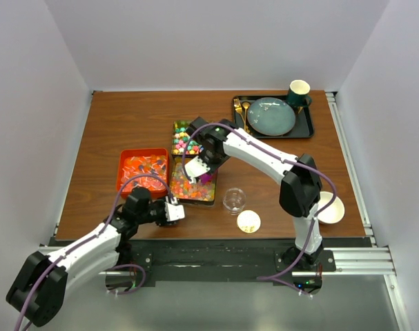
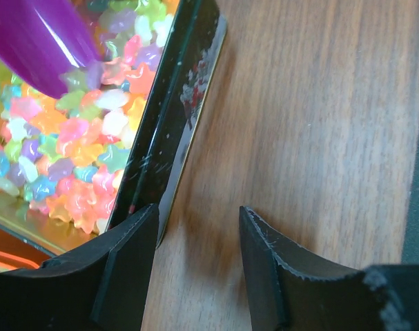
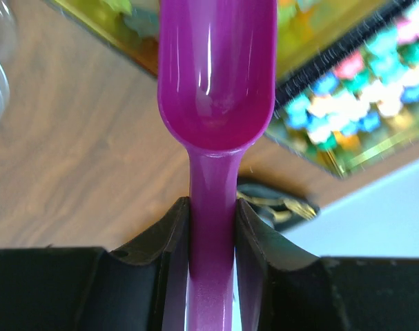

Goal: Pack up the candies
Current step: Scoop the fake candies from the storage box.

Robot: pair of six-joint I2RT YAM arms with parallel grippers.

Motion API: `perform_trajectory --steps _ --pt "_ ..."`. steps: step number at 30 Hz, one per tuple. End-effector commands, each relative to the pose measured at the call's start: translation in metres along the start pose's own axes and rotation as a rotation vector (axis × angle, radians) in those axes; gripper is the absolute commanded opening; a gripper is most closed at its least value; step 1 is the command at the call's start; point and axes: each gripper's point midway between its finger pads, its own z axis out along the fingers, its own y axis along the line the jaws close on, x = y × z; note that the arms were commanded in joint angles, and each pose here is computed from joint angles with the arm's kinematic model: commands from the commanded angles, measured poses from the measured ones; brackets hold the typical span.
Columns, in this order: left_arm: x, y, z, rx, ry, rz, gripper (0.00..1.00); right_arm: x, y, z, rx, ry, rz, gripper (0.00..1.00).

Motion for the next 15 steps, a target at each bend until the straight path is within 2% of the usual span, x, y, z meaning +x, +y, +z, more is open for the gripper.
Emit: perform_trajectory --steps 1,6,15 --pt "-0.011 0.016 0.001 -0.056 -0.037 0.008 0.54 -0.005 0.015 0.021 -0.073 -0.071 -0.007 0.00" --pt "-0.011 0.016 0.001 -0.059 -0.038 0.008 0.54 0.006 0.008 0.025 -0.056 -0.011 0.021 0.00" --pt "-0.014 0.018 0.001 -0.069 -0.051 -0.007 0.54 -0.012 0.007 0.023 -0.068 0.069 0.060 0.00"
